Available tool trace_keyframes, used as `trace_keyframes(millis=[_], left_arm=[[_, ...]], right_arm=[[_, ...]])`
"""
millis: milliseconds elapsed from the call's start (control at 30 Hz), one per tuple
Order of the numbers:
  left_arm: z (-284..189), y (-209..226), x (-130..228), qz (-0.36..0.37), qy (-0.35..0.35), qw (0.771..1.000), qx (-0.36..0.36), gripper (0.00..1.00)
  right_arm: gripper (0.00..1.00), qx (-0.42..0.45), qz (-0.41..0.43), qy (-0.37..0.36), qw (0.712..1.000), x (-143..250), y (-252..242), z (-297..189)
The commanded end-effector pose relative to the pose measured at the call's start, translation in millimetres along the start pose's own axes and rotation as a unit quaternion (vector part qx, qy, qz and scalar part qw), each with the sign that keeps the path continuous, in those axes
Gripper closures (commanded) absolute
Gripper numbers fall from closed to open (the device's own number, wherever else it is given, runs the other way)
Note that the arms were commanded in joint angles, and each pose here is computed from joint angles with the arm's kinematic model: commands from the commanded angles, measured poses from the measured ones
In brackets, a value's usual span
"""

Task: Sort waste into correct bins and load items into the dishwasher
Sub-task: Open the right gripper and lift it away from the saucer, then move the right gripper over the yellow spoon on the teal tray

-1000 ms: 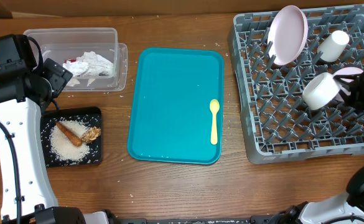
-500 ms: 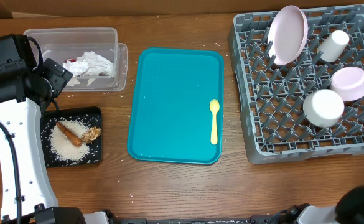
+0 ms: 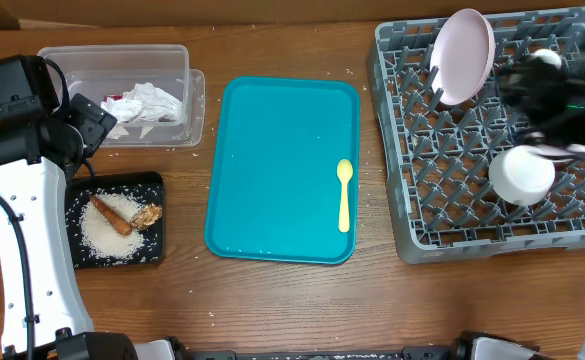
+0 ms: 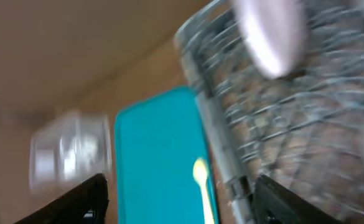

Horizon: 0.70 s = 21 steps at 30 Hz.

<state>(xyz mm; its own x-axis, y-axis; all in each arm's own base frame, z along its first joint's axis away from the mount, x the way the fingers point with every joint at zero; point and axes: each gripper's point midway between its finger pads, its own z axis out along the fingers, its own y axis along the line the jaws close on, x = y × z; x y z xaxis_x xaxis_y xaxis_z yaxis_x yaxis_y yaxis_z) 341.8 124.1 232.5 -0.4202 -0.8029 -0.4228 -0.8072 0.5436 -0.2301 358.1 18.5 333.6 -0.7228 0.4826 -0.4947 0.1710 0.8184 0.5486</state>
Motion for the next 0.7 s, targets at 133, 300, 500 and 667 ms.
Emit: trace_keyframes(millis=[133,300,500,667], left_arm=[[1,1,-2,-0.008,-0.005,1.000,-0.007,0.00],[1,1,-2,-0.008,-0.005,1.000,-0.007,0.00],[1,1,-2,-0.008,-0.005,1.000,-0.007,0.00],[1,1,-2,-0.008,-0.005,1.000,-0.007,0.00]], right_arm=[[0.15,0.116,-0.105,0.121,0.980,83,34,122],[0.14,0.165,-0.101,0.211,0.958,152,29,208],[0.15,0.216,-0.050,0.314,0.923,211,-6,246],[0.16,0.218,-0.048,0.357,0.907,246,-18,249]])
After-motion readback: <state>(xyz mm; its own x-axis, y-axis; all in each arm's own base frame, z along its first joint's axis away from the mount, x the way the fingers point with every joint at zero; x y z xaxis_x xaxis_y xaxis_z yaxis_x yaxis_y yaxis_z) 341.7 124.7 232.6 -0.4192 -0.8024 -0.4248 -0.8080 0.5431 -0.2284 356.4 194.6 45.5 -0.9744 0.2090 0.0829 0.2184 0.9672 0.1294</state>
